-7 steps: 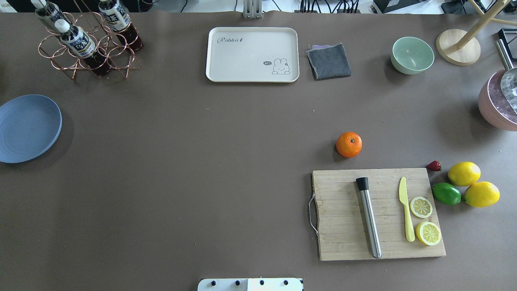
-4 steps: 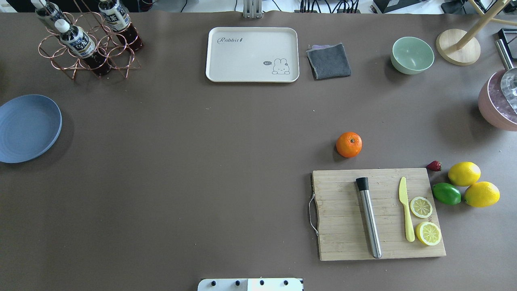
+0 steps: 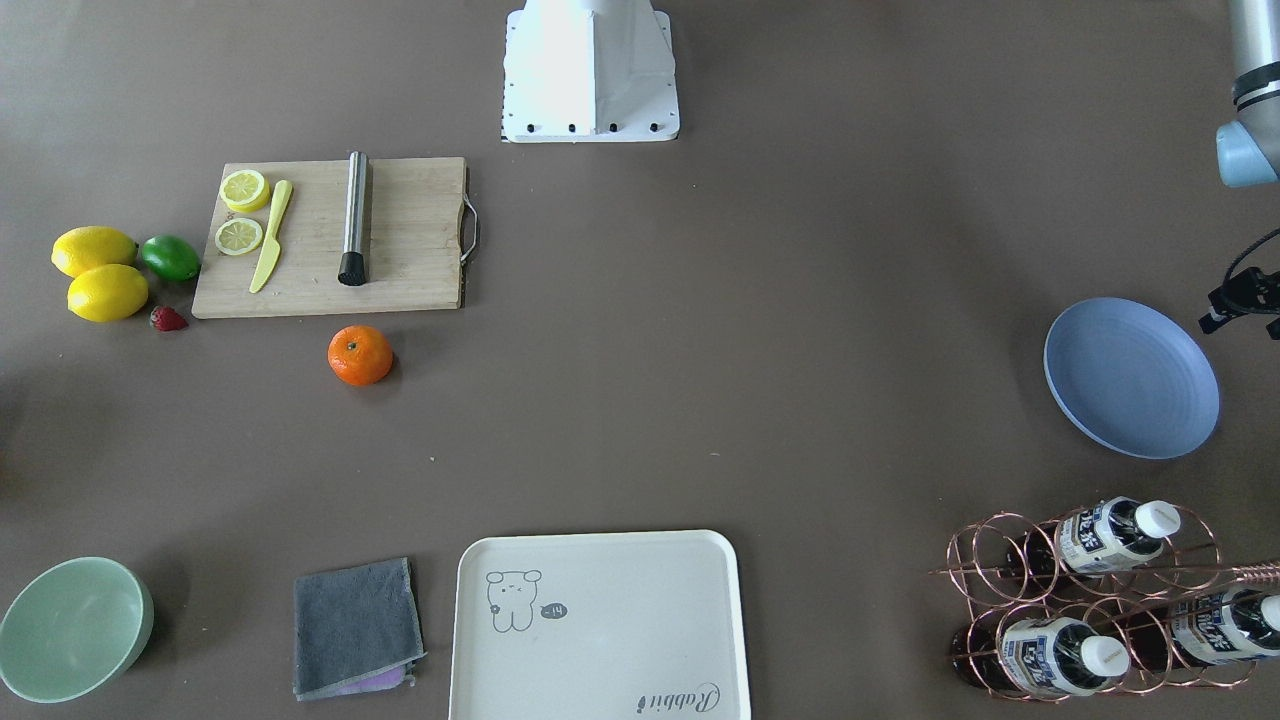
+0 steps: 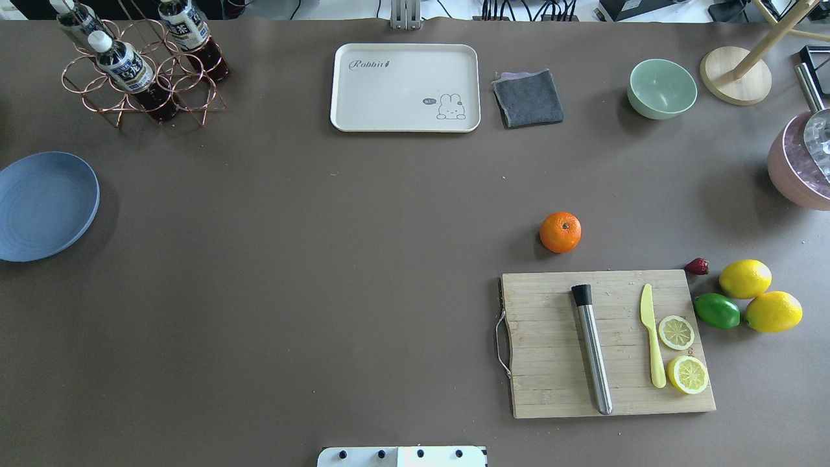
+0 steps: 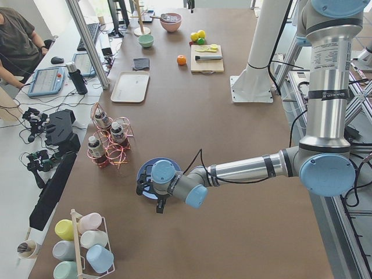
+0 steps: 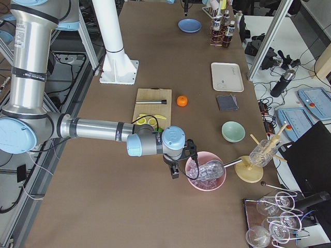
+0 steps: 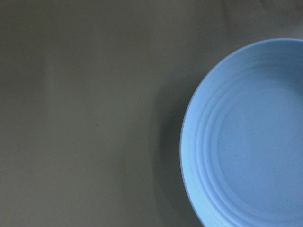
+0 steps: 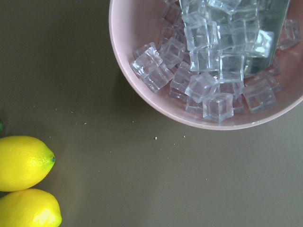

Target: Pick orange to plate

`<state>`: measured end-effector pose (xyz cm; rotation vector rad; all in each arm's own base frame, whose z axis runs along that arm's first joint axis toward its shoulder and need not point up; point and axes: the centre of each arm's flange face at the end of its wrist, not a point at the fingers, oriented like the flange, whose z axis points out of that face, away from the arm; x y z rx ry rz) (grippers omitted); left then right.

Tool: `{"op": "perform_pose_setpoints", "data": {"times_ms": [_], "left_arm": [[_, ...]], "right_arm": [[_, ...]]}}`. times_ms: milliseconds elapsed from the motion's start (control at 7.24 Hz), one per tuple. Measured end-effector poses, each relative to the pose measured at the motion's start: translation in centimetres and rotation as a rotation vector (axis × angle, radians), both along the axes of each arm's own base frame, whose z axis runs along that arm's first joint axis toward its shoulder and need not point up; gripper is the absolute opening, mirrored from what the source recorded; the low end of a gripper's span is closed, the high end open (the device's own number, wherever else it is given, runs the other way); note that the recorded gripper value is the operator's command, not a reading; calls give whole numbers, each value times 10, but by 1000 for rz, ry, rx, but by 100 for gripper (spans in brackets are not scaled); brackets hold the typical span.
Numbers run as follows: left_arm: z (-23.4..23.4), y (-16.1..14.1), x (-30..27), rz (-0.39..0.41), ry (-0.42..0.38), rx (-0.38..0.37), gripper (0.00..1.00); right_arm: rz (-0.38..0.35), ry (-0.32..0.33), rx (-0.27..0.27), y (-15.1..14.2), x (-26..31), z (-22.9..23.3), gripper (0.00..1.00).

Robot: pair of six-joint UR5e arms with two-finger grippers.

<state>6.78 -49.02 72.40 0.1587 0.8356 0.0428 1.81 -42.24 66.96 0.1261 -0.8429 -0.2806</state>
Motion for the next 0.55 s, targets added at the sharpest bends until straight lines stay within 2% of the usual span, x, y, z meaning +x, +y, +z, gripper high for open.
{"op": "perform_pose_setpoints", "data": {"times_ms": [138, 276, 415, 553], "left_arm": [[3, -9, 15, -2, -5, -2, 96], [9, -16, 27, 0, -4, -3, 91], [14, -18, 34, 2, -3, -3, 64], [16, -19, 37, 1, -1, -5, 21]], "right_arm": [[0, -2, -1, 0, 0, 0, 100], [-1, -5, 1, 0, -1, -1, 100], [-1, -8, 2, 0, -1, -2, 100], [-1, -9, 3, -1, -1, -2, 100]]}}
